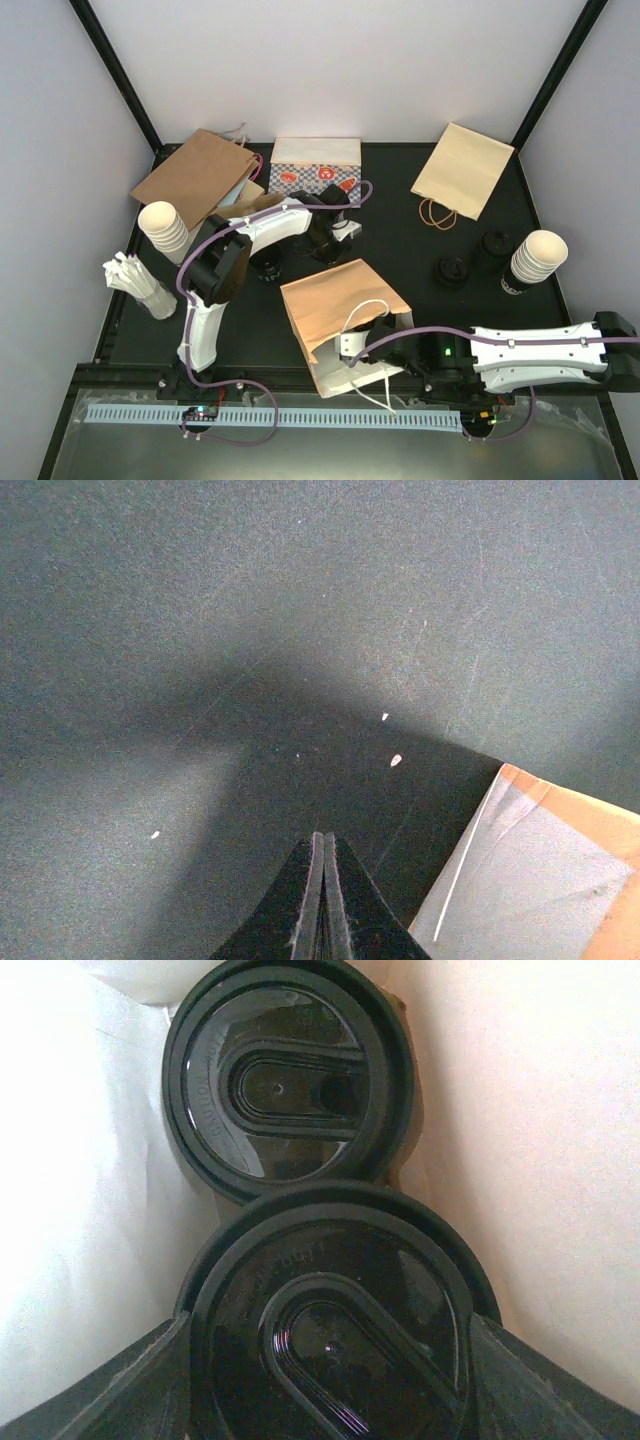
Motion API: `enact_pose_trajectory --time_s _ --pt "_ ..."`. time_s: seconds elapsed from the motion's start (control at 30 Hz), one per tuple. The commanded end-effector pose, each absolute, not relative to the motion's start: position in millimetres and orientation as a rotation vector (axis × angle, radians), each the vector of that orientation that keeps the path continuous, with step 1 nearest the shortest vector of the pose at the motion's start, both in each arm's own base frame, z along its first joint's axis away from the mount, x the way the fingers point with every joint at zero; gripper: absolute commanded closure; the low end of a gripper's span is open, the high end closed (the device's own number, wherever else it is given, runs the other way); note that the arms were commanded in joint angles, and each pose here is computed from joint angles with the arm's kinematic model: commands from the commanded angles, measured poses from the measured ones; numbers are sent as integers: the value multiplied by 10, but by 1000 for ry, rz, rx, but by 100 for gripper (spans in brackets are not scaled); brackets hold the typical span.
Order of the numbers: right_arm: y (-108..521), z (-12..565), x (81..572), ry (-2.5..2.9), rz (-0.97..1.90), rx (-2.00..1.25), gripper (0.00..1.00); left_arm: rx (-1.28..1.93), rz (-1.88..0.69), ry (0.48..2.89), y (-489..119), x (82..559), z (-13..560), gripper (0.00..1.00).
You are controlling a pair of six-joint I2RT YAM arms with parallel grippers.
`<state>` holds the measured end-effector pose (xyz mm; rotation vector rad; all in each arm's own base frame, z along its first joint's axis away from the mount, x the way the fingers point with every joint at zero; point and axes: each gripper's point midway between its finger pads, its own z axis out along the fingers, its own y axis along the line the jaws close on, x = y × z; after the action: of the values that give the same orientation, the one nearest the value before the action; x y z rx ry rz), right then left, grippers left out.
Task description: Pack the takeout coffee
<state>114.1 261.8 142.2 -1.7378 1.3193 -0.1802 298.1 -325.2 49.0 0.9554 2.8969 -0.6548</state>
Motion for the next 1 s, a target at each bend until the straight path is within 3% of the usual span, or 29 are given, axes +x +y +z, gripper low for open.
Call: enact_pose_trajectory --time_s 0.0,0.97 --pt "2712 1530 1172 1312 -150 -1692 61 1003 -725 2832 -3350 2926 664 98" --pt "2802 1258 1283 1427 -110 -1651 60 1090 -811 2837 -3412 2599 686 98"
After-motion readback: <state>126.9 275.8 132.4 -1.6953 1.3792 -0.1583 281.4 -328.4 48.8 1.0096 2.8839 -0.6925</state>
